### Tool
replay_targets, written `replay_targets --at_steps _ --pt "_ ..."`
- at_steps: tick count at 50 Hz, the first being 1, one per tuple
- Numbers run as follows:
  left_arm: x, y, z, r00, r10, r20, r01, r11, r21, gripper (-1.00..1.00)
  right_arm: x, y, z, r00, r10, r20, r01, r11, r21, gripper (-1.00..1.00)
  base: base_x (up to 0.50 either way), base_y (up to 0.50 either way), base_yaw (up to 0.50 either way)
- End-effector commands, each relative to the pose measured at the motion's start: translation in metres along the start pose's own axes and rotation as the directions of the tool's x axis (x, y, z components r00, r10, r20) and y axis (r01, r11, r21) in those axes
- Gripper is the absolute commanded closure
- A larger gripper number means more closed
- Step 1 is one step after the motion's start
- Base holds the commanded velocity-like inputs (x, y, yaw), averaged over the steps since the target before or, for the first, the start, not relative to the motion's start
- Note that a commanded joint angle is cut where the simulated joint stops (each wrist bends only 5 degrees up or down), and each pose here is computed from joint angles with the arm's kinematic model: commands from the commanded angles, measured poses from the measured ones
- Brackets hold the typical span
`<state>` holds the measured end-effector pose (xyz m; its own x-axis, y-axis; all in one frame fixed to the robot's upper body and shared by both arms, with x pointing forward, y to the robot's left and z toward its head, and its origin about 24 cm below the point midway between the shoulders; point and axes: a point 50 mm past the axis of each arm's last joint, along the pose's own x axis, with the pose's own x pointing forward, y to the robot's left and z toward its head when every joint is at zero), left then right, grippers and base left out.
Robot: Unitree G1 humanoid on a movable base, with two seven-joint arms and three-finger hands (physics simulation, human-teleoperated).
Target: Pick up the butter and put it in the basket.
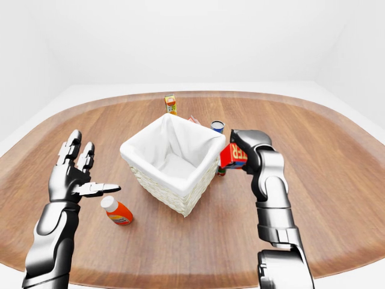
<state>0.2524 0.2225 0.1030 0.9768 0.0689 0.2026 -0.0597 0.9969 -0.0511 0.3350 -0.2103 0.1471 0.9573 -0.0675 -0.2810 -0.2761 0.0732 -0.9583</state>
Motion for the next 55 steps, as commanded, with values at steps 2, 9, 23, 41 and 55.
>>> replay_targets --at_steps 2,9,23,41,55 --pt "0.0 0.001 -0.003 1.0 0.004 -0.011 -0.004 1.0 -0.004 -1.0 -0.003 -0.041 0.008 0.984 -0.17 0.044 0.169 0.985 0.027 1.0 0.0 0.0 0.0" --pt "0.0 0.002 -0.004 1.0 0.008 -0.016 -0.008 1.0 -0.006 -1.0 -0.003 -0.057 0.015 0.971 -0.226 0.077 0.223 0.974 0.045 1.0 0.0 0.0 0.0" --pt "0.001 0.004 -0.007 0.999 0.017 -0.028 -0.017 1.0 -0.011 -1.0 -0.007 -0.086 0.039 0.92 -0.349 0.181 0.328 0.935 0.134 1.0 0.0 0.0 0.0" --pt "0.0 0.005 -0.004 1.0 0.02 -0.016 -0.021 1.0 -0.014 -1.0 -0.005 -0.098 0.074 0.858 -0.429 0.281 0.369 0.897 0.242 1.0 0.0 0.0 0.0" --pt "0.002 0.007 -0.005 1.0 0.024 -0.021 -0.024 1.0 -0.019 -1.0 -0.002 -0.103 0.098 0.804 -0.488 0.34 0.358 0.853 0.379 1.0 0.0 0.0 0.0"
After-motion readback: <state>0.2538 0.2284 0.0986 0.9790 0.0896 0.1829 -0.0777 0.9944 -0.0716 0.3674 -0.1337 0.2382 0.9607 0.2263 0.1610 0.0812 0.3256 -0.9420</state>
